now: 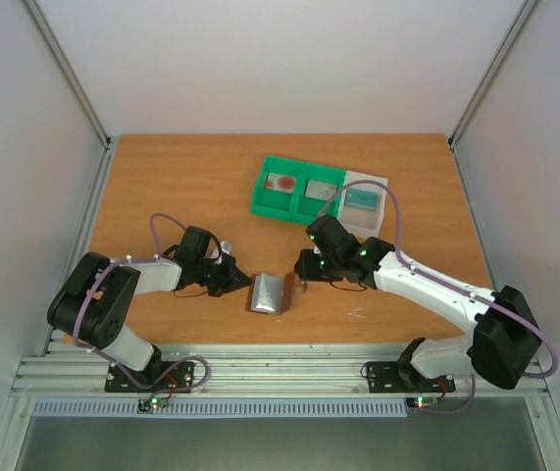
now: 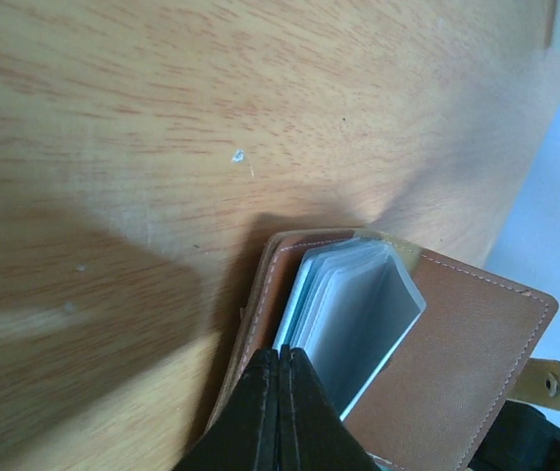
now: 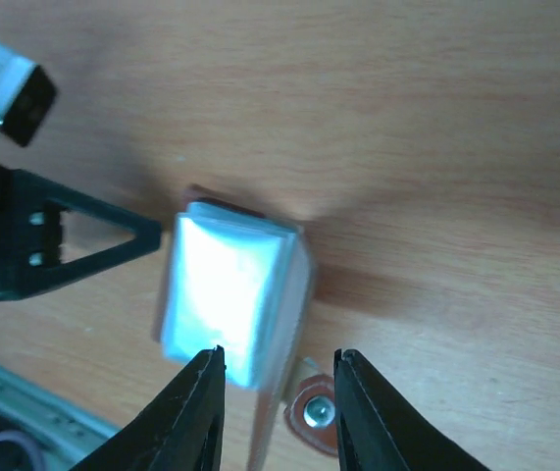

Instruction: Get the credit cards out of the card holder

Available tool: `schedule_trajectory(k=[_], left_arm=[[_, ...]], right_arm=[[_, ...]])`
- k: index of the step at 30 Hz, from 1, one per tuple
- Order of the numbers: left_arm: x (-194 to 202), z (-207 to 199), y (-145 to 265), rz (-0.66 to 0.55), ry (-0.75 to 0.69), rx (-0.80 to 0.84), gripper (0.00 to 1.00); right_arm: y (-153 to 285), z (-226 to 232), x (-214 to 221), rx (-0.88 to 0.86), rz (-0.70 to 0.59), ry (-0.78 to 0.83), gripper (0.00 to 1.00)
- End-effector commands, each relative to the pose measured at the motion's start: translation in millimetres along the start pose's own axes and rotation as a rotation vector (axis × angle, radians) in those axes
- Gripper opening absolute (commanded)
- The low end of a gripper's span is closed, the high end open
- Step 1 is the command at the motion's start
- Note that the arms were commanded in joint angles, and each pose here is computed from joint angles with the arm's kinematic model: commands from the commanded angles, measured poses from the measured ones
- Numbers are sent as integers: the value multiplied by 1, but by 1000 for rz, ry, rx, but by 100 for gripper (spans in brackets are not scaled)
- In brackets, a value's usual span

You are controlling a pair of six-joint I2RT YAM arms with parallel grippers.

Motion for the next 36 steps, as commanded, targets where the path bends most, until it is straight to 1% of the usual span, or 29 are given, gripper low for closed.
schedule_trajectory(k=[1,4,7,12,15,18,20,22,26,29,30,36], left_arm=[[-5,-12,3,-10,-33,23,2],[-4,-10,2,-7,-28,22,3],[-4,-10,2,-8,-25,27,4],[-3,-12,5,-14,-30,24,6],[-1,-13,7,-16,-30,18,7],[1,-14,10,-13,-27,6,10],[2,-14,13,-18,-30,-17,14],[2,-15,16,-27,-42,-56,18],[3,-12,19,-27,-60,-119,22],[2,-12,16,-17,-71,-99,30],[2,-12,15,-13,-70,-92,31],[2,-12,11,6,-79,-44,32]], right_arm=[[19,16,-1,-95,59,-2,33],[21,31,-3,-174,77,-5,35],[13,44,-4,-224,111,3,36],[-14,54,-5,-233,167,10,32],[-31,53,-4,-204,216,18,30],[-44,45,-2,-121,228,31,27],[-50,36,1,-66,225,43,25],[-56,25,5,-16,223,55,25],[-67,4,14,52,213,67,24],[-74,-8,18,85,200,67,23],[-76,-10,20,89,198,66,22],[-84,-24,27,85,173,56,21]])
Point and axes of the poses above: each gripper's point midway between its finger pads, its own y axis back along the fingers, its own z axis along the line the jaws close on, x = y × z, the point moved 10 cm from there along y, back along the fingers, and after that the axes turned 11 degrees about -y, right-handed, at the moved point
